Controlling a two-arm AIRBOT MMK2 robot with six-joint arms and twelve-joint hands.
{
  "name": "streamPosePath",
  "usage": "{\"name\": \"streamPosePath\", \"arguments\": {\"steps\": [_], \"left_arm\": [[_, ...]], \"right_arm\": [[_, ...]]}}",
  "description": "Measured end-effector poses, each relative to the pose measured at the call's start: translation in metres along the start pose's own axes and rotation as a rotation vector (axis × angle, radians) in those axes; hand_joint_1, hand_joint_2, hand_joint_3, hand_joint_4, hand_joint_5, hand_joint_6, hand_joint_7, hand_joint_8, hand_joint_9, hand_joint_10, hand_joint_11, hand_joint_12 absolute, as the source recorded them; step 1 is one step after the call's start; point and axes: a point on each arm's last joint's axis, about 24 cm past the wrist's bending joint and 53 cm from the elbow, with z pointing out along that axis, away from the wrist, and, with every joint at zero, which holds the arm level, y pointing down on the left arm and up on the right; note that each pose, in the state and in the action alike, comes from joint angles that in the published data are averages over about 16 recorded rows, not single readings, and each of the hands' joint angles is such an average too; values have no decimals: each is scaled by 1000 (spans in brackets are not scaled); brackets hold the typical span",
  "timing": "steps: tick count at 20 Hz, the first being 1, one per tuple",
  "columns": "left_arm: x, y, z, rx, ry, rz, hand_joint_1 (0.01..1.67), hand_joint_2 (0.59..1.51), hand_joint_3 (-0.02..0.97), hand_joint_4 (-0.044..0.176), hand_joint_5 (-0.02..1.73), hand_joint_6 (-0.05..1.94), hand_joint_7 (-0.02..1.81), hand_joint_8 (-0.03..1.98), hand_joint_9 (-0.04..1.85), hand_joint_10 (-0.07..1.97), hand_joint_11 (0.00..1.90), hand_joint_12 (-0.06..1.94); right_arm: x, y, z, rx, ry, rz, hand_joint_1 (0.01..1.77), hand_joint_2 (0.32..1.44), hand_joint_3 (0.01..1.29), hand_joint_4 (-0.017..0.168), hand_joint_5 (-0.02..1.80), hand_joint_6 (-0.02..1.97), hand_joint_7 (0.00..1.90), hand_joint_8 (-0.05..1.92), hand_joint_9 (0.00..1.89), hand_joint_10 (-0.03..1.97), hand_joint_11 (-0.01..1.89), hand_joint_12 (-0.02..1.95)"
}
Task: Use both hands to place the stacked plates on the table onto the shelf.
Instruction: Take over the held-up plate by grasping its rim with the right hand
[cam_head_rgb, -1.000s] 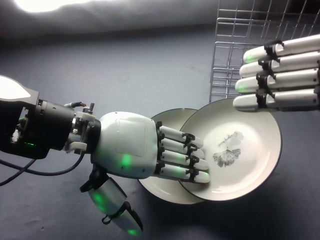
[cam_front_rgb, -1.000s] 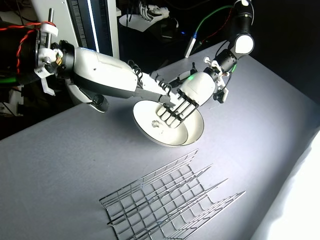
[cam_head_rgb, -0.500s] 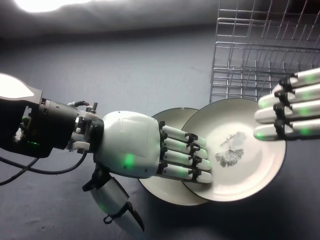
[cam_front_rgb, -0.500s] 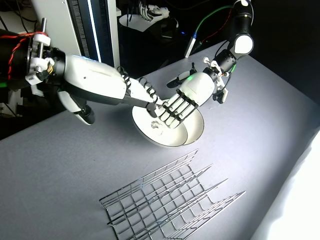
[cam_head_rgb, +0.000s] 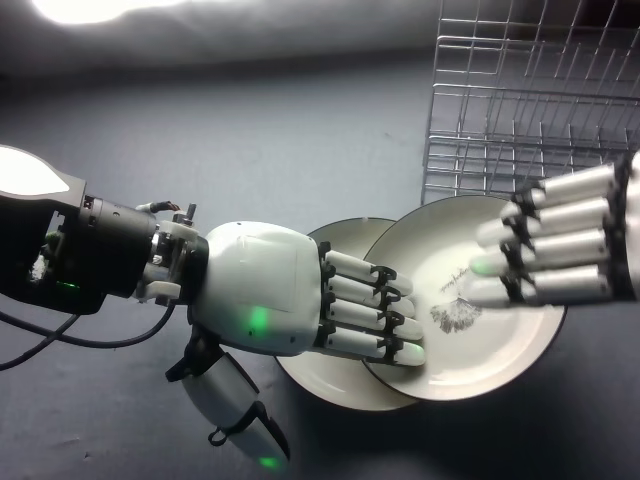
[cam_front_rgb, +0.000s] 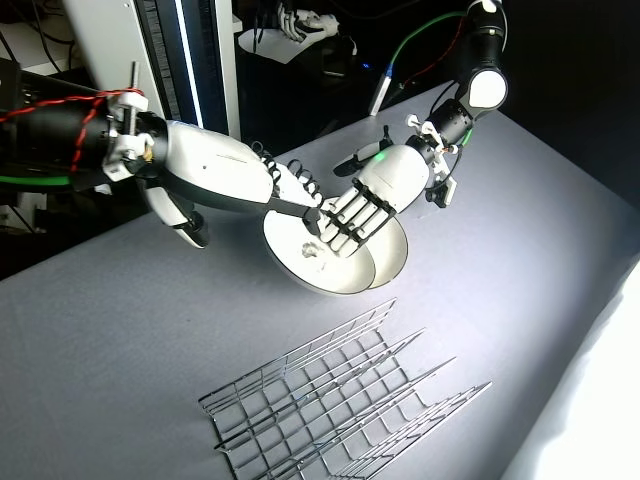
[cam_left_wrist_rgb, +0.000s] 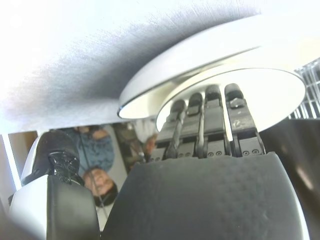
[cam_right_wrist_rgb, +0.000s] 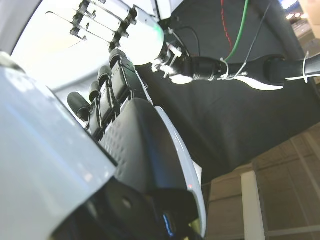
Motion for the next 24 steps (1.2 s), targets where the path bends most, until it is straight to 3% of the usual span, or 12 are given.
{"name": "streamPosePath", "arguments": {"steps": [10, 24], "left_arm": [[0, 1, 0, 1, 0, -1, 15, 1045, 20, -10, -16, -33, -14, -27, 20, 5, 14, 4], [0, 2, -1, 1, 0, -3, 15, 1048, 21, -10, -16, -34, -13, -26, 20, 6, 14, 4]], "right_arm": [[29, -15, 16, 21, 67, 29, 1182, 849, 13, 2, 14, 8, 20, 2, 26, 15, 20, 460], [28, -30, 61, 22, 54, 31, 1177, 856, 13, 2, 20, 8, 20, 2, 18, 14, 18, 426]]}}
